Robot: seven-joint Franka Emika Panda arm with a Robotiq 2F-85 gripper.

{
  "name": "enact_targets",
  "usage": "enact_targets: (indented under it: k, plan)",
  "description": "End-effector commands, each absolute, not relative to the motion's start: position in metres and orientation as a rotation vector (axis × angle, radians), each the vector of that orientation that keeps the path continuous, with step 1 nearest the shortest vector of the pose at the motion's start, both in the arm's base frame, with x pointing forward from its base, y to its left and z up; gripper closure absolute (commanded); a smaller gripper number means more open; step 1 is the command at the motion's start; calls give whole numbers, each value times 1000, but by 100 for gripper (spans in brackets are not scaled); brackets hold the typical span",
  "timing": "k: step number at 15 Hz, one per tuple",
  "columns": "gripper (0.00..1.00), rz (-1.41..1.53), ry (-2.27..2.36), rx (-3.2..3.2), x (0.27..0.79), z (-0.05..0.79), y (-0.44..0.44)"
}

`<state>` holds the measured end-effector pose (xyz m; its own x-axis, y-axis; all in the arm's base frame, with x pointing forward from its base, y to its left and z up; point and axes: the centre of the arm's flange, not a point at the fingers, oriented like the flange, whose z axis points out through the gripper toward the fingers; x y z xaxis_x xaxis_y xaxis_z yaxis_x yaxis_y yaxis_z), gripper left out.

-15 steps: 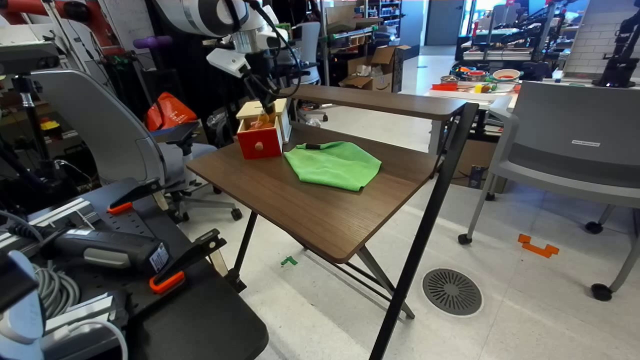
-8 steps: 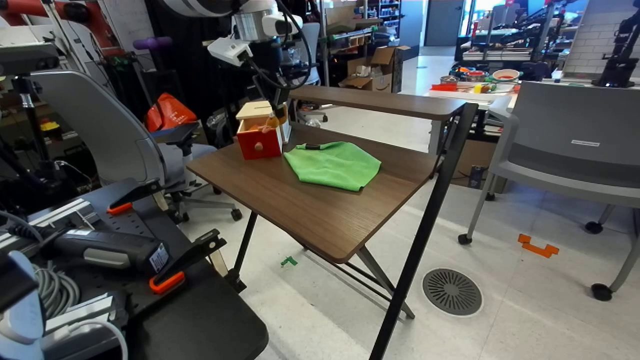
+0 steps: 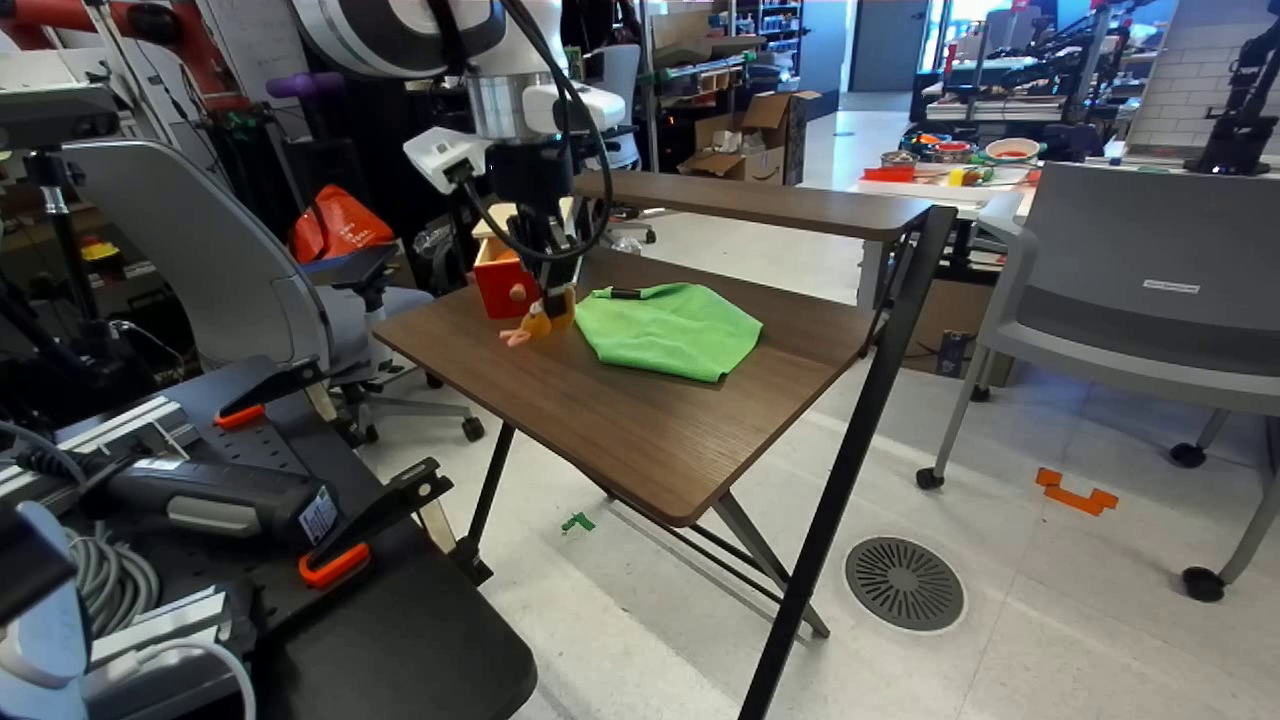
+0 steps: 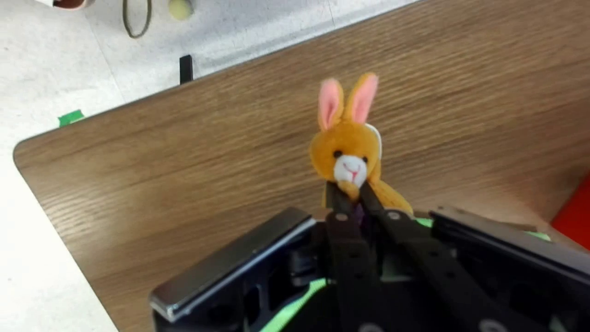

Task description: Remove the doll from the drawer

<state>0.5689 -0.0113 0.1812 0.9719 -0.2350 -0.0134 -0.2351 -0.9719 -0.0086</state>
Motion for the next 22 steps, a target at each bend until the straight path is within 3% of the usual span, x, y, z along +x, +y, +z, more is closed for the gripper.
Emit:
enact_targets:
  k: [1,14,15,16,22]
  plan:
    - [98,27,405,-3108,551,166,-22]
    - [98,97,546,-3099,553,105,-41]
    - [85,94,553,-3098,555,105,-42]
    - [65,90,561,-3095,558,105,-42]
    - [23,45,563,-3081,561,134,-40]
